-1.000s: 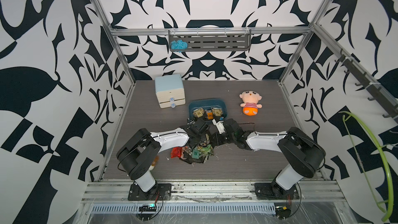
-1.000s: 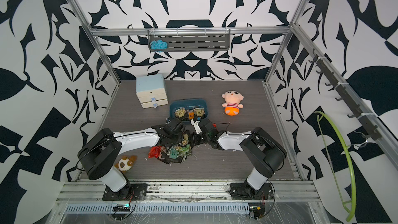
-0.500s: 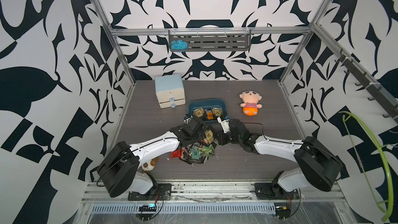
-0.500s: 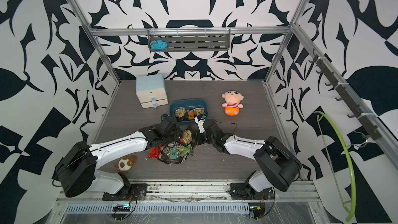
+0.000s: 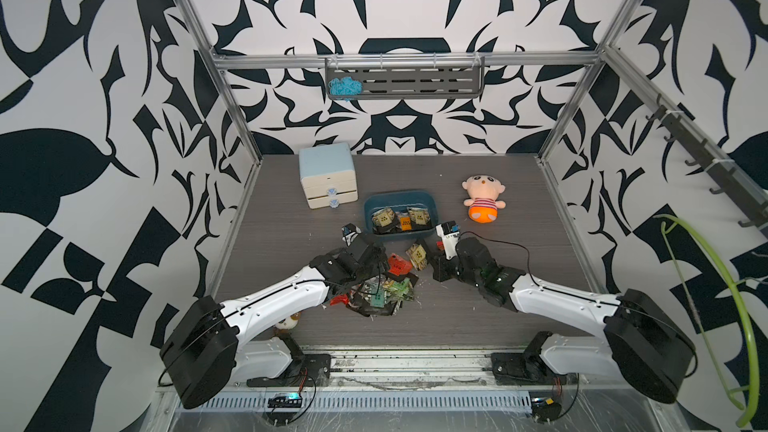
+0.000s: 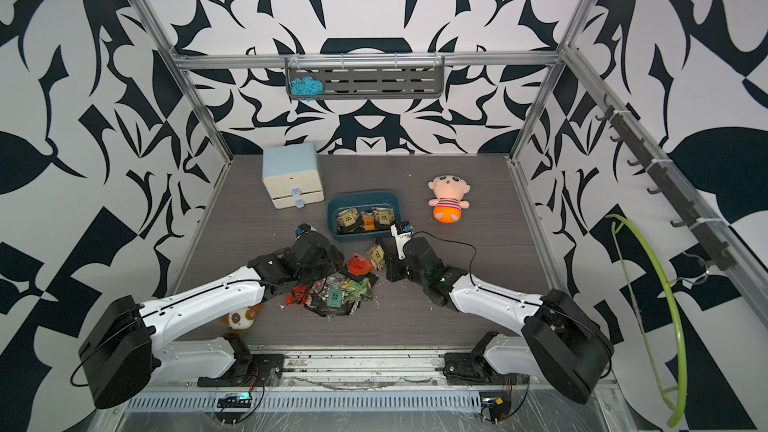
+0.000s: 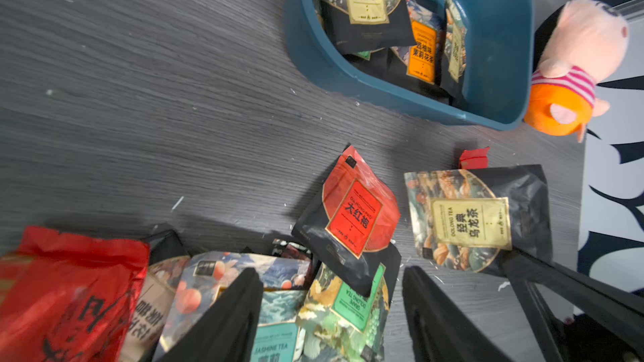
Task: Put the tea bags into the storage box
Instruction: Pick up the tea bag from the center of the board, then place the tea bag in the storage box.
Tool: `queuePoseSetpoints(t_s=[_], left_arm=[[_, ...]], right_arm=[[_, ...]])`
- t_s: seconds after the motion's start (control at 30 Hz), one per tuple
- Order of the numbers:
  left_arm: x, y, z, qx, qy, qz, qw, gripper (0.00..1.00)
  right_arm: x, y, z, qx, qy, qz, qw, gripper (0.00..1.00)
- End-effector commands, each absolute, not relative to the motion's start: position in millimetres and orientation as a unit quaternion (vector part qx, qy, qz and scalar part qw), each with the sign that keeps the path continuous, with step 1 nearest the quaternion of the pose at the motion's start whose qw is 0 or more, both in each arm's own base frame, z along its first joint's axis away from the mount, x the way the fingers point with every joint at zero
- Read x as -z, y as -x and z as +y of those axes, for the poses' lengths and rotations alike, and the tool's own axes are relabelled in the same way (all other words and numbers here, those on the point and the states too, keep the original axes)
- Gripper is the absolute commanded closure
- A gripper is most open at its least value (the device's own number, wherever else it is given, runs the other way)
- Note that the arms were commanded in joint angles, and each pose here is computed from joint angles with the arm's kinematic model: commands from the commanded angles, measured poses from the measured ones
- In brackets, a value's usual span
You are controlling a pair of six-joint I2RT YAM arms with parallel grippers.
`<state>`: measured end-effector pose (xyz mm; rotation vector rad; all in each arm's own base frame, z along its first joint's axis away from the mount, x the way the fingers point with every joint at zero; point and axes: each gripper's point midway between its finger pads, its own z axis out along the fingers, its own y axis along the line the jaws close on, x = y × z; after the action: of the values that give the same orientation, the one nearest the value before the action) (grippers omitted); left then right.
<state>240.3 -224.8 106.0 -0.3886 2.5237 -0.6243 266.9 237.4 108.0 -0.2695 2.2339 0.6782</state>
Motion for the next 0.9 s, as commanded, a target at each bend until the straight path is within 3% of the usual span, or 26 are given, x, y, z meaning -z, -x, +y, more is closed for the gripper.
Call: queuePoseSetpoints(t_s=[0.0,0.43,0.87], left_arm=[[-97.8,-230.0,-214.8,0.214,0.140,0.936,0.243,0.30],[-97.8,-219.2,-191.3,0.214,0.147,0.928,0.268,0.30],[-90.7,-209.9,-150.7,0.159,0.170,0.926,0.298,0.29]], right_arm=[[-130.8,-277.4,213.0,-0.213,0.072,0.875,0.428,1.00],[-222.6,-305.2,201.5,-0.170,0.026,0.869,0.465,1.00],[-186.5,-377.8,308.4,-0.257,0.056,0.892,0.367,1.00]])
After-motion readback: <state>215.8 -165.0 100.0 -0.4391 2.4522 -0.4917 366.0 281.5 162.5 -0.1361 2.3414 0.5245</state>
